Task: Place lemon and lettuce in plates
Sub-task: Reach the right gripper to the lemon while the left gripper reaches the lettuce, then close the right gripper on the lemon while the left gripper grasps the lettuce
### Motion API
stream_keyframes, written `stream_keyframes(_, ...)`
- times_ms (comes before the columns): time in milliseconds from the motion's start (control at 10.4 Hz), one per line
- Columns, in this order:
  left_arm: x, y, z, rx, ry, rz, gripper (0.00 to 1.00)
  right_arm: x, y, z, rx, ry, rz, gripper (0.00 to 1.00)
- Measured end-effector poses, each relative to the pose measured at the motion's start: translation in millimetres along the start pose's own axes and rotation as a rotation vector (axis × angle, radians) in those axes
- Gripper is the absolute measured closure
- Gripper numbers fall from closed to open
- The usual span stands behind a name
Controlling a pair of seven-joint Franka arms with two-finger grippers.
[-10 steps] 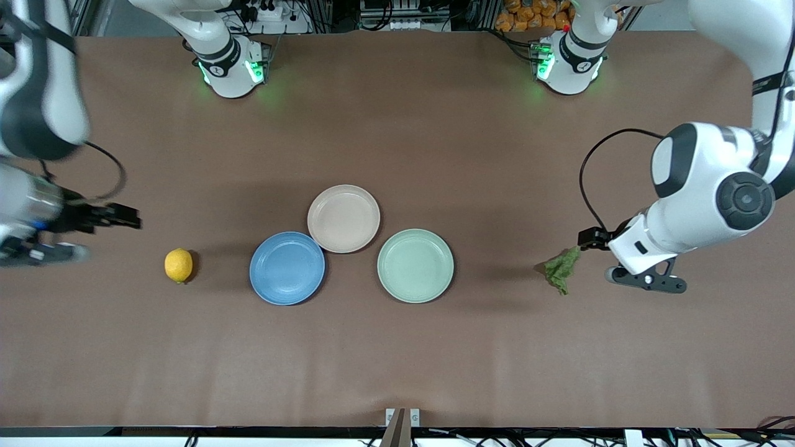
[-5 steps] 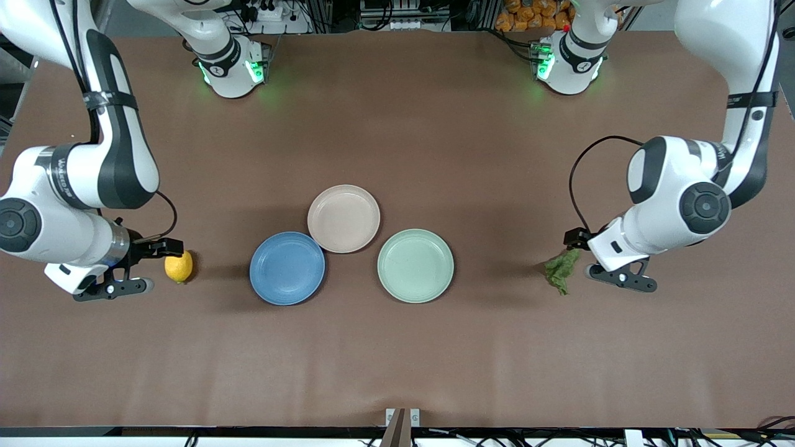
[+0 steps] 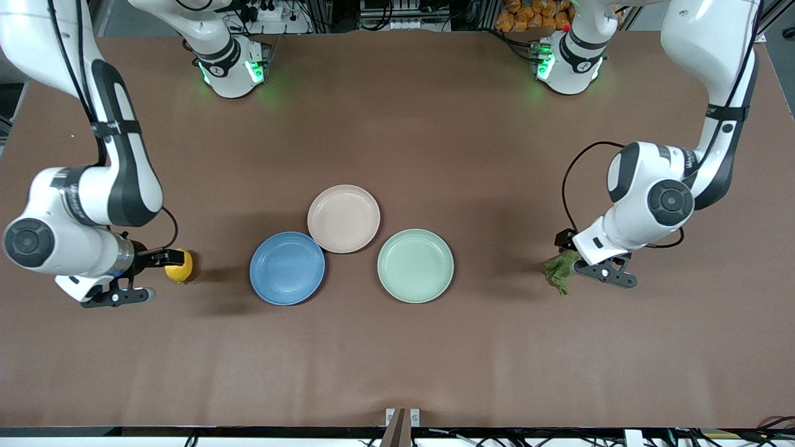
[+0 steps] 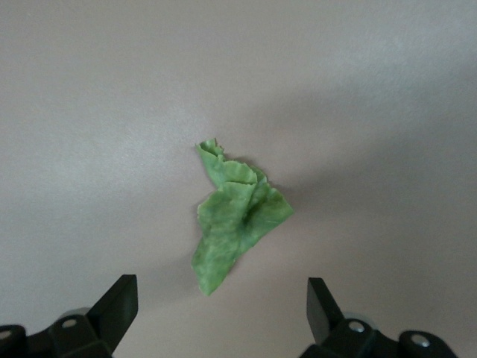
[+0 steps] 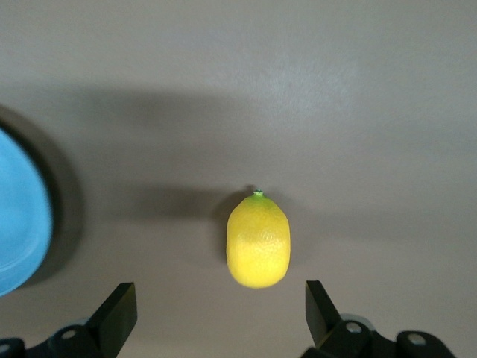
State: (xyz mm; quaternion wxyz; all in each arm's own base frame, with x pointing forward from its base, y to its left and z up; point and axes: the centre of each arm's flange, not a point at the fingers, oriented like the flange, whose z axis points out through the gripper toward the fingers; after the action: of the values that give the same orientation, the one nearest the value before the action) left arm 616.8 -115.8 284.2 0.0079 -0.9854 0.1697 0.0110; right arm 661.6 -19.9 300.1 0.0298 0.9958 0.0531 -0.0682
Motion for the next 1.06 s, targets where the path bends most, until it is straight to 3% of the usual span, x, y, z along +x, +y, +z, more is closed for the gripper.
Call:
stream_keyframes(480, 2, 12, 35, -0.002, -0.026, 0.030, 0.00, -21, 15, 65, 0.001, 0.059, 0.027, 0.00)
stream_keyframes(1057, 5, 19, 72, 0.017, -0.039, 0.075, 0.00, -33, 13, 94, 0.001, 0.089, 0.028, 0.00)
